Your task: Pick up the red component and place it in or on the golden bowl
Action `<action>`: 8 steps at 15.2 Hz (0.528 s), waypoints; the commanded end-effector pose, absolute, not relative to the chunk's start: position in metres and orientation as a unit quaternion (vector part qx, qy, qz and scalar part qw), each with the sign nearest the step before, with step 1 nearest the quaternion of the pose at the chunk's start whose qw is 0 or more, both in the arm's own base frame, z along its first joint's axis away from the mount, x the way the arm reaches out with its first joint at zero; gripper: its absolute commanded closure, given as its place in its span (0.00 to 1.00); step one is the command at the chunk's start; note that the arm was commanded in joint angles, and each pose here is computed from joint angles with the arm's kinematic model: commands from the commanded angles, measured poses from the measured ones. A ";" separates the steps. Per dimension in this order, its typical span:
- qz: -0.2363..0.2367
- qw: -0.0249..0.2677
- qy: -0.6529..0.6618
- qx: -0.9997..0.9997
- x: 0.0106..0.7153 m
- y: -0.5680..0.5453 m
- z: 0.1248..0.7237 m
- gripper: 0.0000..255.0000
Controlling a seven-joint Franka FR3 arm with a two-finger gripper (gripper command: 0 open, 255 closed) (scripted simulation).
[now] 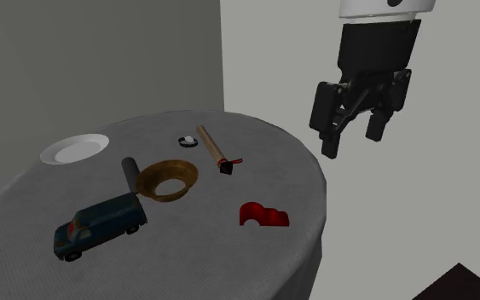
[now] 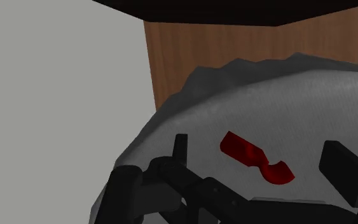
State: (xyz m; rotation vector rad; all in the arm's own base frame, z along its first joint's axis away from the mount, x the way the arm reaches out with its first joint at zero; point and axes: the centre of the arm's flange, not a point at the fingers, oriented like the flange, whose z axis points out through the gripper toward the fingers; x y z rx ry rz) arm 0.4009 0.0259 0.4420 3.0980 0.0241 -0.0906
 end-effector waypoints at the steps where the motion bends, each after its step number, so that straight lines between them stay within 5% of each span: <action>1: -0.026 0.021 0.016 0.999 0.416 0.033 0.422 0.00; 8: -0.021 0.023 0.045 0.998 0.462 0.059 0.348 0.00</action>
